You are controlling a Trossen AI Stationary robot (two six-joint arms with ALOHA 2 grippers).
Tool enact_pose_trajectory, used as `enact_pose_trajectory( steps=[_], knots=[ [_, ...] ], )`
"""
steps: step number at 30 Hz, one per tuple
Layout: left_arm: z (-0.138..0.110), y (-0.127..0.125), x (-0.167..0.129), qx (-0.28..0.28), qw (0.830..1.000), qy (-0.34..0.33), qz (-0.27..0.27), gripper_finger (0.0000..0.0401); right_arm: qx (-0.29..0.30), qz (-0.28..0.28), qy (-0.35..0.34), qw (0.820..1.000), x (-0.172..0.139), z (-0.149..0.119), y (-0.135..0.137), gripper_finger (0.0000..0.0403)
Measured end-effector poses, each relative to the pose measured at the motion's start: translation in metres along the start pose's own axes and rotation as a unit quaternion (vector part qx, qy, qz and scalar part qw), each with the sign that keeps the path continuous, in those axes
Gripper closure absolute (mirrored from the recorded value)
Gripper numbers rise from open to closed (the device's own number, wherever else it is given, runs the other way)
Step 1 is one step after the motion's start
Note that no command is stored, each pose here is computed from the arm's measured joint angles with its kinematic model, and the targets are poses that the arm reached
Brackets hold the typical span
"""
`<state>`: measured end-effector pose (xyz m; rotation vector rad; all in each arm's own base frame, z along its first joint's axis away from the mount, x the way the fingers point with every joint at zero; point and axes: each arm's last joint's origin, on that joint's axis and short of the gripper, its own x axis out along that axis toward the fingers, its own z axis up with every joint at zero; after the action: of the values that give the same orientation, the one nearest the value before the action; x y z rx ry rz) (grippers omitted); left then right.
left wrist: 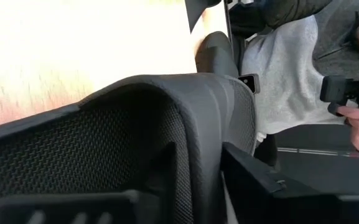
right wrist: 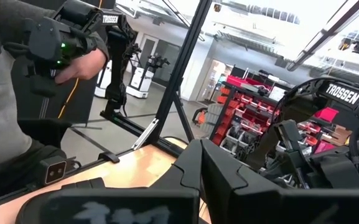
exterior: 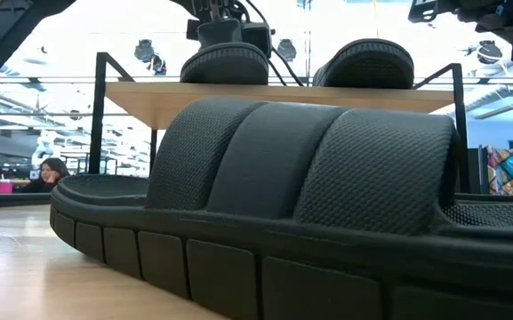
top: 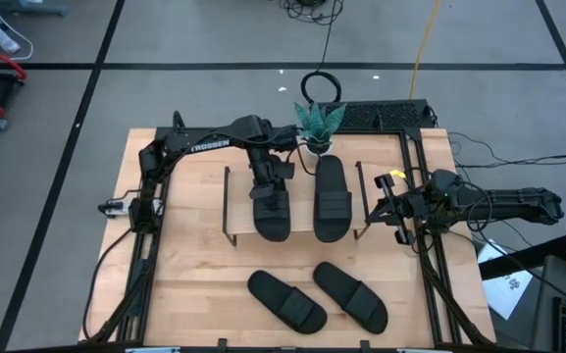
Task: Pick and place slides into the shelf
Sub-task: Put the black slide on the shelf
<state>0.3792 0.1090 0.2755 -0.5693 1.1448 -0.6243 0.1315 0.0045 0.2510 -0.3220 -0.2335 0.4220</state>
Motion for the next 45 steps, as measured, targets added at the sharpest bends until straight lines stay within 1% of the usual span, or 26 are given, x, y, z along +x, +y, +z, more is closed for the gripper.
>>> enact_pose_trajectory(
  steps=[11, 15, 18, 21, 28, 38, 45],
  knots=[
    [-0.001, 0.0, 0.0, -0.009, 1.0, -0.001, -0.011, 0.0129, 0.0, 0.0, 0.0, 1.0, 0.0, 0.0, 0.0, 0.0403],
    [-0.001, -0.001, 0.0, -0.013, 1.0, -0.002, -0.016, 0.0087, 0.0, 0.0, 0.0, 1.0, 0.0, 0.0, 0.0, 0.0403],
    [-0.001, -0.003, -0.002, -0.009, 1.0, -0.003, -0.014, 0.0067, 0.0, 0.0, 0.0, 1.0, 0.0, 0.0, 0.0, 0.0403],
    [-0.001, -0.007, -0.004, -0.002, 1.0, -0.003, -0.009, 0.006, 0.0, 0.0, 0.0, 1.0, 0.0, 0.0, 0.0, 0.0403],
    [-0.002, -0.015, -0.01, 0.014, 1.0, 0.001, 0.026, 0.0059, 0.0, 0.001, 0.0, 1.0, 0.0, 0.0, 0.0, 0.0403],
    [-0.002, -0.015, -0.01, 0.02, 1.0, -0.002, 0.023, 0.0059, 0.002, 0.0, 0.0, 1.0, 0.0, 0.0, 0.0, 0.0403],
    [-0.003, -0.024, -0.026, 0.043, 0.998, -0.033, 0.033, 0.0059, 0.002, 0.0, 0.0, 1.0, 0.0, 0.0, 0.0, 0.0403]
  ],
)
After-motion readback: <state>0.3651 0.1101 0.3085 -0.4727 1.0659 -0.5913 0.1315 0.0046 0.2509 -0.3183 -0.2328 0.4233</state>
